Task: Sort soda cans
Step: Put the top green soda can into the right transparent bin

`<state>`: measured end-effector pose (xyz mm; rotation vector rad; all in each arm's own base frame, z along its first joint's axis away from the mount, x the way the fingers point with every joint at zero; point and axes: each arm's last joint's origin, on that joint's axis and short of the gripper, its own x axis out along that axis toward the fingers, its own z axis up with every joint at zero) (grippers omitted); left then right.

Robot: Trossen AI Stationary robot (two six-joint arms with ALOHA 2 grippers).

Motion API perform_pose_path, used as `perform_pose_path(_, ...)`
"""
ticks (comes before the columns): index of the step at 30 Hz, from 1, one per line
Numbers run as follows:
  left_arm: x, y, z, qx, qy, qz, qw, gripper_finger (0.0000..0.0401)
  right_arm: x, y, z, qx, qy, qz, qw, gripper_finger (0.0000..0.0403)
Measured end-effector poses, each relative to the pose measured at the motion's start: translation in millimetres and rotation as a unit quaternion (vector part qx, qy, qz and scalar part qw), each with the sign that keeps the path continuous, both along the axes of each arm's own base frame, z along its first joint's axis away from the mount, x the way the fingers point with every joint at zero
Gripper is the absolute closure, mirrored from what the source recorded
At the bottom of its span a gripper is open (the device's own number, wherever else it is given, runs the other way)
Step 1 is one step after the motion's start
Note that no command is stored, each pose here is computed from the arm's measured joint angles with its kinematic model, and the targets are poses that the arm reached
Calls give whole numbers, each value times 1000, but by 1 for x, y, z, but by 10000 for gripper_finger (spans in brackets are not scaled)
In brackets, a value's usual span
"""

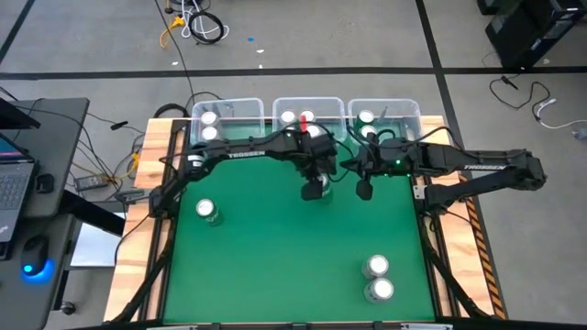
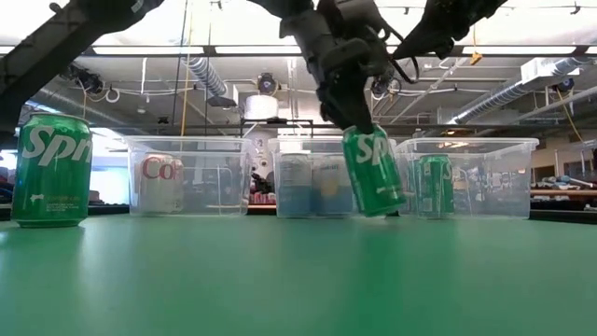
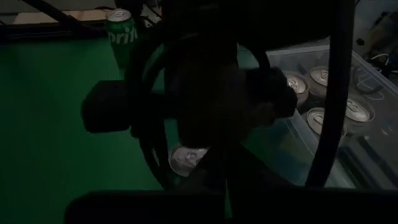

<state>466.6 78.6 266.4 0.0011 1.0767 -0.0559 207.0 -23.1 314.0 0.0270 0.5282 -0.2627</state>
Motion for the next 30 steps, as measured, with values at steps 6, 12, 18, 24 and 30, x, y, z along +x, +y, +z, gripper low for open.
perform_pose_path(6, 6, 1, -10, 1, 2, 1, 1000, 151, 0, 0, 0, 1, 1, -1, 1000, 401)
perform_pose_path(12, 9, 1, -14, 0, 2, 1, 1000, 144, 0, 0, 0, 1, 1, 0, 1000, 401)
perform_pose_path(18, 13, 1, -15, -4, -18, -3, 1000, 98, 0, 0, -1, 1, 4, 0, 1000, 402)
perform_pose_path(24, 16, 2, -16, -9, -31, -6, 999, 66, -1, 0, -2, 3, 9, -3, 1000, 398)
perform_pose_path(30, 18, 4, -14, -10, -48, -13, 999, 65, -2, 0, -2, 0, 11, -1, 1000, 392)
